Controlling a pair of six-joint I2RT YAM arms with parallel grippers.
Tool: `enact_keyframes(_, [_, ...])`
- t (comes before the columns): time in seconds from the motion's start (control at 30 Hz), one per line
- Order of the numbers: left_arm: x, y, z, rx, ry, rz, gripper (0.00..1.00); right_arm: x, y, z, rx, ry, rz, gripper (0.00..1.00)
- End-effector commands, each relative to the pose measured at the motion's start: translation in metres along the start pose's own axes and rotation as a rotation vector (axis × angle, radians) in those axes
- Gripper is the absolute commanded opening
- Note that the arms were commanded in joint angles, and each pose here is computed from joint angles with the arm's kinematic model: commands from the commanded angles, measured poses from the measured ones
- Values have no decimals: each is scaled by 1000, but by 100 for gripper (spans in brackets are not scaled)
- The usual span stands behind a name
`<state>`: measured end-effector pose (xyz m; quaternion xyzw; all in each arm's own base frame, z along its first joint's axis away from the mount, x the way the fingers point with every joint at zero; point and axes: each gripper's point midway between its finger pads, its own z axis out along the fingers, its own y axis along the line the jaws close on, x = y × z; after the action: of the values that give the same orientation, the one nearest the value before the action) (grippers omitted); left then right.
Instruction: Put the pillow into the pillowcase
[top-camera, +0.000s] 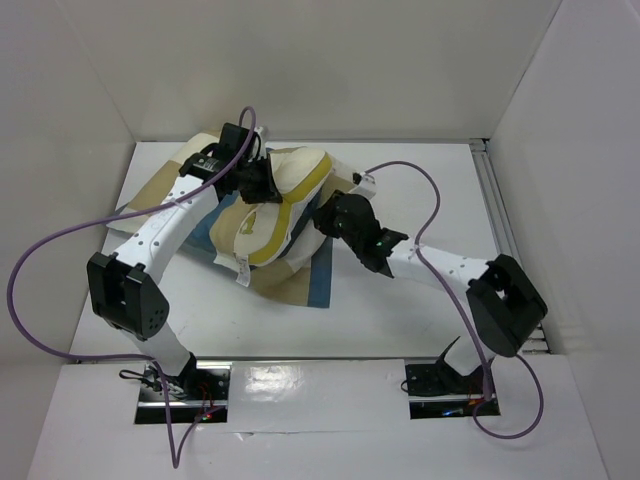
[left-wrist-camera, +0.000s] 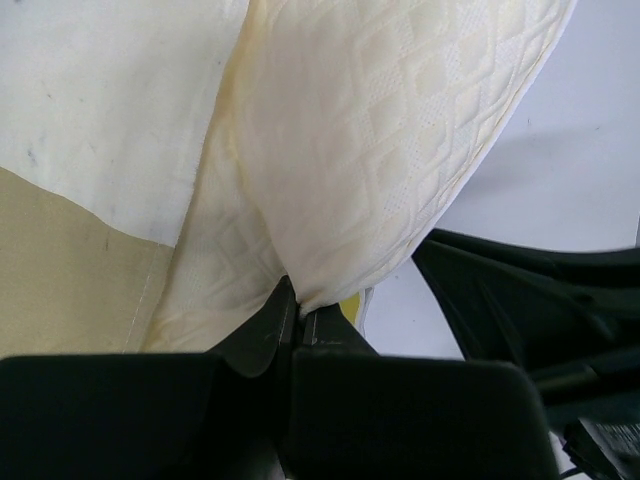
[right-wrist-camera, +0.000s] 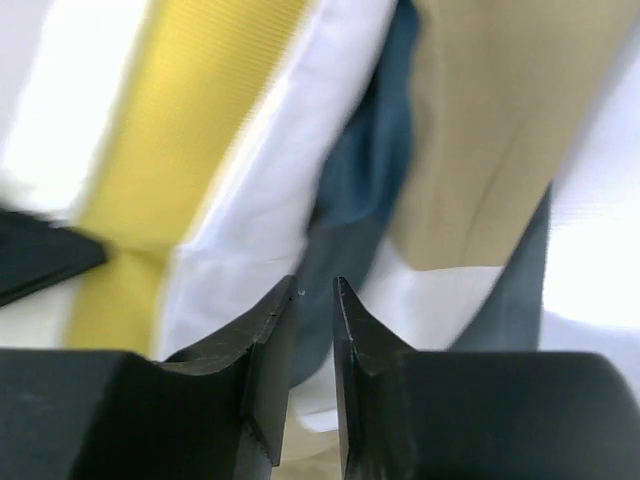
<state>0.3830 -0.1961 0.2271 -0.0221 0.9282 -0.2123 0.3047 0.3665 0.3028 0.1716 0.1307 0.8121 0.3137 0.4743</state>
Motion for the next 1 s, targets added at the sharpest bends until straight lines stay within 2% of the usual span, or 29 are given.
enact_keyframes(0.0, [-31, -15, -27, 55, -117, 17, 0, -24, 4, -14, 45, -129, 42, 27])
enact_keyframes(0.13, [-31, -15, -27, 55, -117, 17, 0, -3, 7, 4, 35, -50, 16, 34])
enact_keyframes(0.23, [-31, -18, -31, 67, -120, 19, 0, 9, 3, 26, 30, 16, 15, 48])
enact_keyframes(0.27, [-31, -18, -31, 68, -121, 19, 0, 5, 7, 30, 13, 13, 41, 52])
enact_keyframes(0.3, [-31, -18, -31, 68, -121, 19, 0, 3, 7, 33, 0, 13, 58, 61])
enact_keyframes(0.33, [-31, -18, -31, 68, -121, 19, 0, 0, 5, 35, -11, 15, 85, 64])
enact_keyframes(0.7, [-30, -18, -35, 68, -121, 19, 0, -2, 4, 56, -146, 44, 179, 66])
enact_keyframes(0.97, [-30, -18, -35, 68, -121, 19, 0, 18, 9, 83, -183, 102, 220, 66])
